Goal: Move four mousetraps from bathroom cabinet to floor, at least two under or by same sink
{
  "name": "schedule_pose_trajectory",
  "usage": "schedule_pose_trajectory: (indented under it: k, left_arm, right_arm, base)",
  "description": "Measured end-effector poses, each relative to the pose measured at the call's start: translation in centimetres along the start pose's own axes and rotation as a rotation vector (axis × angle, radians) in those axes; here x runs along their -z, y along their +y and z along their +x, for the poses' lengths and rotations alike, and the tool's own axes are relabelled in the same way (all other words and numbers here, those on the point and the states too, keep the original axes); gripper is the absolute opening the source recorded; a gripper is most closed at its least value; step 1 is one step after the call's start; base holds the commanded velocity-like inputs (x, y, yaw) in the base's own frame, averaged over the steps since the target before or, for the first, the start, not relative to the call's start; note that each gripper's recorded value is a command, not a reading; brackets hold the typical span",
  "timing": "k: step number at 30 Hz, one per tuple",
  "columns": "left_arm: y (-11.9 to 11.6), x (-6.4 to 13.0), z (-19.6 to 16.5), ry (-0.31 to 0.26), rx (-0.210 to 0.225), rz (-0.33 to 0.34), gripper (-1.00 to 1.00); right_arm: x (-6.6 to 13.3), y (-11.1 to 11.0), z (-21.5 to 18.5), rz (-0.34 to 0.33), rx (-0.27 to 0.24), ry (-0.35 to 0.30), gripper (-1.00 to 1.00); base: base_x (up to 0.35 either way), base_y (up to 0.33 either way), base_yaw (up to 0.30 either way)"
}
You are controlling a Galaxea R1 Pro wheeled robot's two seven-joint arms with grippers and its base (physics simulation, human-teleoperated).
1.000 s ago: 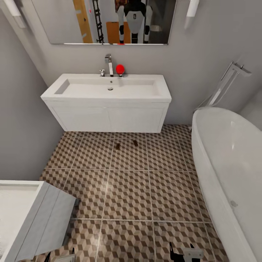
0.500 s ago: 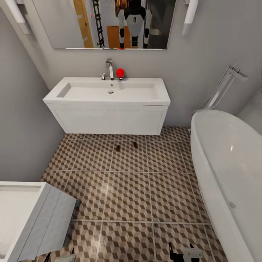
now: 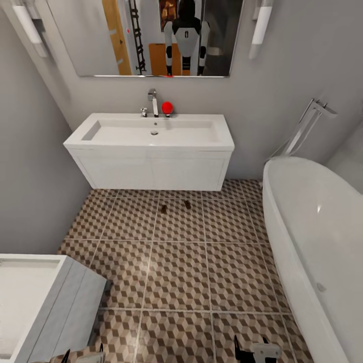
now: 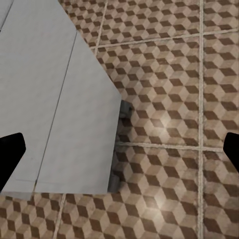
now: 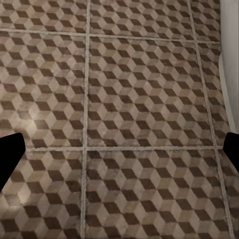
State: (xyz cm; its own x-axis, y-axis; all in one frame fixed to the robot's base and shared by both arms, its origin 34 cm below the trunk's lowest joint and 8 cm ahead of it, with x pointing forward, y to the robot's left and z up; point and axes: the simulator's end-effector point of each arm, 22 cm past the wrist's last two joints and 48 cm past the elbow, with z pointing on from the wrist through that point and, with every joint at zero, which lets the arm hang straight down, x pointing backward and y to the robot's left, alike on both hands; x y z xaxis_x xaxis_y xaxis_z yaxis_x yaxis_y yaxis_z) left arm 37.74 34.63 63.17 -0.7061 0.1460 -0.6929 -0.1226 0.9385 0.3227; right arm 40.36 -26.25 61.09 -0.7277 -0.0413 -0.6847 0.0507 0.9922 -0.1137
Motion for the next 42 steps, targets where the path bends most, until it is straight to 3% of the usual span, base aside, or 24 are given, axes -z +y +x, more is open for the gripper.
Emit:
schedule_pose_trajectory:
  k: [19, 34, 42]
  left_arm:
    - [0.7, 1.3, -1.8, -0.026, 0.007, -0.003, 1.0]
    - [0.2, 1.3, -2.7, -0.042, 0.019, 0.0, 1.0]
    - [-0.3, 1.3, -1.1, 0.046, -0.015, 0.005, 1.0]
  right_arm:
    - [1.5, -0.3, -2.0, 0.001, -0.004, -0.031, 1.0]
    - [1.4, -0.3, -3.1, 0.002, -0.007, -0.056, 1.0]
    - [1.4, -0.3, -3.7, 0.003, -0.008, -0.068, 1.0]
  base:
    - [0.0, 0.0, 0.0]
    - [0.0, 0.0, 0.0]
    - [0.0, 0.0, 0.0]
